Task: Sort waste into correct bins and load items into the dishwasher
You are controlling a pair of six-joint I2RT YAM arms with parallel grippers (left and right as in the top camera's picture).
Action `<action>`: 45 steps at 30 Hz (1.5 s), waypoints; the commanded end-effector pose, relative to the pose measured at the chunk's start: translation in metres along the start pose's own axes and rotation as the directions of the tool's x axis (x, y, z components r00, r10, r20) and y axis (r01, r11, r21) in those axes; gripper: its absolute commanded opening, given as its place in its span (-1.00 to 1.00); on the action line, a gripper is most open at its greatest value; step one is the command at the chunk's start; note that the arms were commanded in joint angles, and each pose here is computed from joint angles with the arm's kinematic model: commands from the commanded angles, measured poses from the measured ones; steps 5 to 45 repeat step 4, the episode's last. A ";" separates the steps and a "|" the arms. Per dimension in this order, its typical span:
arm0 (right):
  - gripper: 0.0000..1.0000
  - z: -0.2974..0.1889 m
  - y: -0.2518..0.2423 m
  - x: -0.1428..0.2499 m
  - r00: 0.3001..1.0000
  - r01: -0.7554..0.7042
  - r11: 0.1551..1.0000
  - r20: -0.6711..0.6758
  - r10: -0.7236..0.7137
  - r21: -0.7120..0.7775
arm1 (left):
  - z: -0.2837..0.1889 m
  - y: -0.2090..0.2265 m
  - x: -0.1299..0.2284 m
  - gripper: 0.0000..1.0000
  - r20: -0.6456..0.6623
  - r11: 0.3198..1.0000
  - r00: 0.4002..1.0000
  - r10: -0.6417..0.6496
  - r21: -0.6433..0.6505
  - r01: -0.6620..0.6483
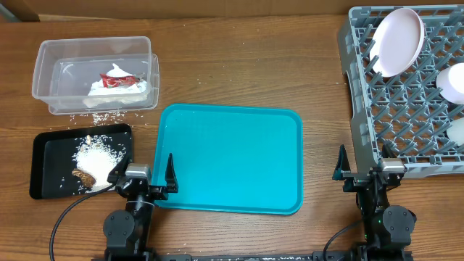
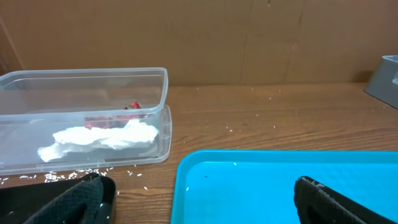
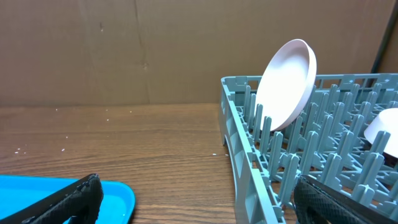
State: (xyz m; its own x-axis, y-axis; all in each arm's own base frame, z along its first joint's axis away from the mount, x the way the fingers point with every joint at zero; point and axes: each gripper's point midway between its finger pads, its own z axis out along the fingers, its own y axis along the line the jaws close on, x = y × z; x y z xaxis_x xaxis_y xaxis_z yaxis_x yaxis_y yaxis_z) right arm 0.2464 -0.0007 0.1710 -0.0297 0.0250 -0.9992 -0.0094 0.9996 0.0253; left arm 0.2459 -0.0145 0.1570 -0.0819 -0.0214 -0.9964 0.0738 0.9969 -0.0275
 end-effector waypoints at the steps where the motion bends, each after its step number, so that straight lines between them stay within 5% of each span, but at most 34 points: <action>1: 1.00 0.000 0.001 0.001 1.000 0.004 1.000 0.006 -0.004 -0.004 | 0.000 0.001 0.000 1.00 0.007 1.000 1.000 -0.009 -0.008 0.009; 45: 1.00 0.000 0.001 0.001 1.000 0.004 1.000 0.006 -0.004 -0.004 | 0.000 0.001 0.000 1.00 0.007 1.000 1.000 -0.009 -0.008 0.009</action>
